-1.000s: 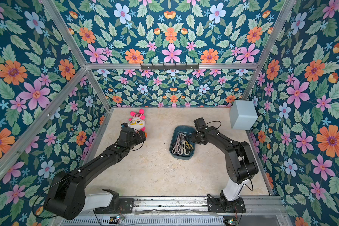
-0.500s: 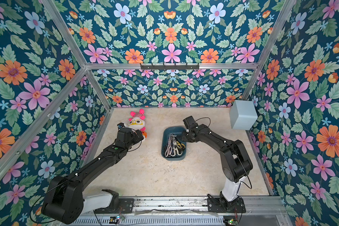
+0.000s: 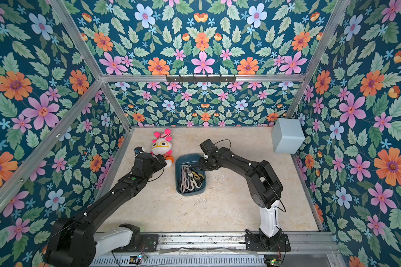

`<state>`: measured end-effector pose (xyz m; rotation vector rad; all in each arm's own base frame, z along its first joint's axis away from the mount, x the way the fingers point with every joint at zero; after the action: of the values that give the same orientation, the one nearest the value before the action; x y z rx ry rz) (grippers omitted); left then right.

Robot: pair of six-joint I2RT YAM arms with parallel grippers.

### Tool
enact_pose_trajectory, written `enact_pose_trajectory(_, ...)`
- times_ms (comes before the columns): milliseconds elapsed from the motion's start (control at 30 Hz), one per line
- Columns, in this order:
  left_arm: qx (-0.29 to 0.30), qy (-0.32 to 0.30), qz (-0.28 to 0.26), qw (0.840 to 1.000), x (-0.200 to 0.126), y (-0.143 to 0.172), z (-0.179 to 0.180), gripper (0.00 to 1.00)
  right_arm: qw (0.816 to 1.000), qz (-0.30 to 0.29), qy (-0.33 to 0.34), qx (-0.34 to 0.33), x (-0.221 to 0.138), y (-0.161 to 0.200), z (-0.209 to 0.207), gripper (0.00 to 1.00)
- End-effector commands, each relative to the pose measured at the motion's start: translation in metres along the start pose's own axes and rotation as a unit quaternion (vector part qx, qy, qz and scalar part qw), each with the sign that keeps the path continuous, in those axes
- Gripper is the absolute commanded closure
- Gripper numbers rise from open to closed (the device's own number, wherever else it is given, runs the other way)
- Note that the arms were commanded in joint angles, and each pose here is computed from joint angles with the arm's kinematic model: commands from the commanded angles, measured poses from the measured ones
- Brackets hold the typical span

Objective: Take the scissors out of the storage box
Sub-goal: Move the storage box to the center of the board.

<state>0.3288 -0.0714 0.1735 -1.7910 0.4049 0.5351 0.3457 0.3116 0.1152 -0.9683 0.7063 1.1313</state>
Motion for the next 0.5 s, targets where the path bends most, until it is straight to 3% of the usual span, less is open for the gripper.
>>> enact_pose_trajectory(0, 0.003, -0.007, 0.002, 1.0, -0.001, 0.001, 0.003, 0.01, 1.0, -0.013, -0.011, 0.0, -0.02, -0.006, 0.012, 0.75)
enact_pose_trajectory(233, 0.001, -0.006, -0.001, 1.0, 0.0, -0.004, 0.002, 0.01, 0.998, 0.018, -0.056, -0.013, -0.046, 0.012, 0.032, 0.69)
enact_pose_trajectory(467, -0.006, -0.011, 0.0, 1.0, 0.002, -0.005, 0.004, 0.01, 0.988, 0.084, -0.123, -0.038, -0.039, 0.052, 0.058, 0.66)
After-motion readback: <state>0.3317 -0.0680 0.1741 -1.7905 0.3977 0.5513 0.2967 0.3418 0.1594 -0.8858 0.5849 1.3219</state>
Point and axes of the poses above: each gripper's point midway between its finger pads, its own x axis out along the fingers, its own z axis along the line the jaws close on, y = z × x, the point moved 3 cm from there along -x, back along the fingers, and after that the axes turned 12 degrees about x, right-handed, at the moved point
